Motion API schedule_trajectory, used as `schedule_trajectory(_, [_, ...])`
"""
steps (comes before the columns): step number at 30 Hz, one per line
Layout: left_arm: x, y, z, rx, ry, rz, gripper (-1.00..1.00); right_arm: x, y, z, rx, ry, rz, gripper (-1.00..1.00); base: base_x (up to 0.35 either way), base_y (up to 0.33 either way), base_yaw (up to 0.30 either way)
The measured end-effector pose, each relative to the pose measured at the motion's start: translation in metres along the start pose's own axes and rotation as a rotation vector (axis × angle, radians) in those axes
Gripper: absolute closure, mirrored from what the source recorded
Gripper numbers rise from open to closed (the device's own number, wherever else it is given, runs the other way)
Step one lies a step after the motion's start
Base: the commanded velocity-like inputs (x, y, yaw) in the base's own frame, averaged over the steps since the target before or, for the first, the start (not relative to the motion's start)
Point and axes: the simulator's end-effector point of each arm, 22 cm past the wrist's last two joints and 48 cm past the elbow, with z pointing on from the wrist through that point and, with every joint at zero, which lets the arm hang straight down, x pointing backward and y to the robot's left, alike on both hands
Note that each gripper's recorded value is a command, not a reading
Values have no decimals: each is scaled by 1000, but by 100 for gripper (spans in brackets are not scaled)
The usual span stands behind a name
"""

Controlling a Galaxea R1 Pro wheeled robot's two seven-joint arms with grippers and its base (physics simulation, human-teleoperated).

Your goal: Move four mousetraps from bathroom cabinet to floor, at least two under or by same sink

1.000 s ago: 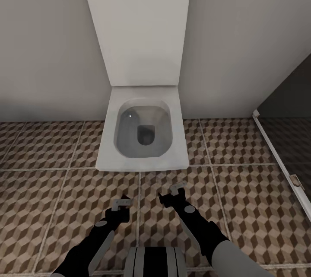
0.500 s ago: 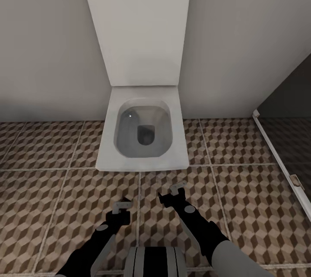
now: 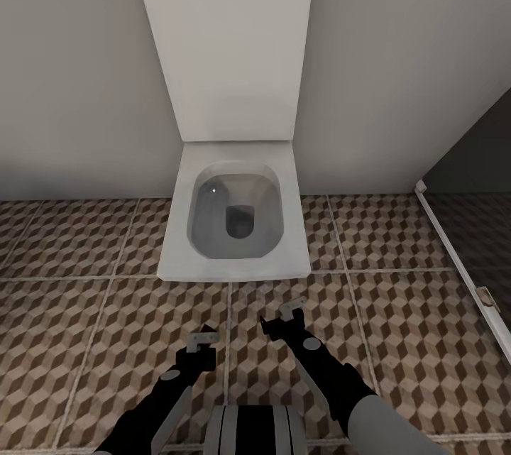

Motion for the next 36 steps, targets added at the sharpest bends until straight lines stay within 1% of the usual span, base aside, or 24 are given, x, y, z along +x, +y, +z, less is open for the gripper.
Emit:
schedule_trajectory(25, [-3,-1,0,3,-6,-1,100,0,1,0,-1,0,1,-100,0,0,0])
schedule_trajectory(27, [-3,-3,0,13,-7,-1,100,0,1,0,-1,0,1,-100,0,0,0])
schedule_trajectory(30, [-3,-13,-1,57,-7,0,100,0,1,0,-1,0,1,-100,0,0,0])
schedule_trajectory(36, [-4,-16,-1,72,-8,0,100,0,1,0,-1,0,1,-100,0,0,0])
